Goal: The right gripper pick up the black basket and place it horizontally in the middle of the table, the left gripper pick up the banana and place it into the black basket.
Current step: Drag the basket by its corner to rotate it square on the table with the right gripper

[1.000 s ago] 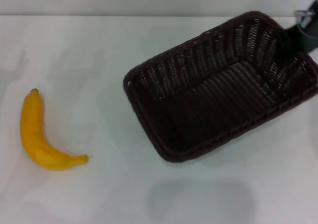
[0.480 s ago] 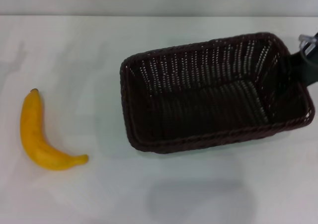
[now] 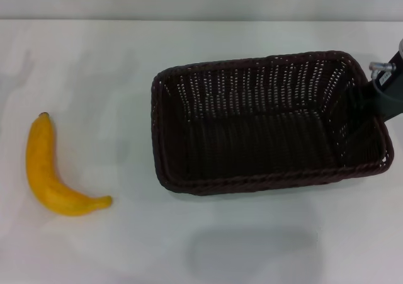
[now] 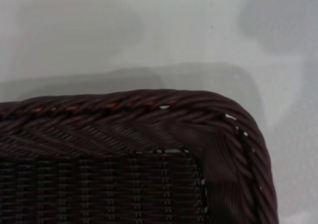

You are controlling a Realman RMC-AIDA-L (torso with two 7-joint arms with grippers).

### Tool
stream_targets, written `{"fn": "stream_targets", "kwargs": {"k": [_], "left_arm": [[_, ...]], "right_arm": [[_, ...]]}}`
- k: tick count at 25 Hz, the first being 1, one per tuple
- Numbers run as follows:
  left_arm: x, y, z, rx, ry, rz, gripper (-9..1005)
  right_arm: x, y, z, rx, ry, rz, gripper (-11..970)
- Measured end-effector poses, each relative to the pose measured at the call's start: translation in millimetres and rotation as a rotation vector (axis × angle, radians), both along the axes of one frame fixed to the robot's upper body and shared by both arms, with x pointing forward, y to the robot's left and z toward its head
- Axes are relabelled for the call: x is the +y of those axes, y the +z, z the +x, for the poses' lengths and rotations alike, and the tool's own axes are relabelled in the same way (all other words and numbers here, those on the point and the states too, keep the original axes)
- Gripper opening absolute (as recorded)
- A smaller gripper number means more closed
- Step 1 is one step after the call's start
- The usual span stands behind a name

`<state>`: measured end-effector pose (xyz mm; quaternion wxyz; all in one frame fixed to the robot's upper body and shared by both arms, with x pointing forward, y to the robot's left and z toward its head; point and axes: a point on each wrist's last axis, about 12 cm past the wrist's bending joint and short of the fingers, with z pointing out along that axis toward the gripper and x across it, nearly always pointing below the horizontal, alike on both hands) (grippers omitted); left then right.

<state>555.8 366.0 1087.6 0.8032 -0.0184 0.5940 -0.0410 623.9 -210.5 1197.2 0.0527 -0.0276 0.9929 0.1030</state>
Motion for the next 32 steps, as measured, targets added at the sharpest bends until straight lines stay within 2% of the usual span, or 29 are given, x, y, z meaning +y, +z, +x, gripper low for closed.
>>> {"fn": "stream_targets", "kwargs": {"k": [4, 8, 11, 15, 27, 32], "left_arm": [[0, 0.4, 0.6, -0.001, -0.001, 0.000, 810], [0, 0.5, 0.6, -0.001, 0.001, 0.003, 808], [0, 0.4, 0.4, -0.001, 0.003, 0.008, 807], [1, 0.0, -0.4, 0.000, 0.005, 0.009, 805], [3, -2.6, -4.1, 0.009, 0.012, 0.009, 799], [4, -4.7, -5.4, 0.018, 0.011, 0.003, 796]], "right_arm": [[0, -0.2, 0.2, -0.009, 0.022, 0.005, 125], [0, -0.3, 0.3, -0.026, 0.035, 0.085, 125], [-5, 0.8, 0.9, -0.040, 0.028, 0.139, 183], [-13, 5.8, 3.6, -0.051, 0.015, 0.139, 245], [-21, 37.5, 6.7, -0.080, 0.036, 0.077, 288], [-36, 52.8, 8.9, -0.158, 0.031, 0.056, 290]]}}
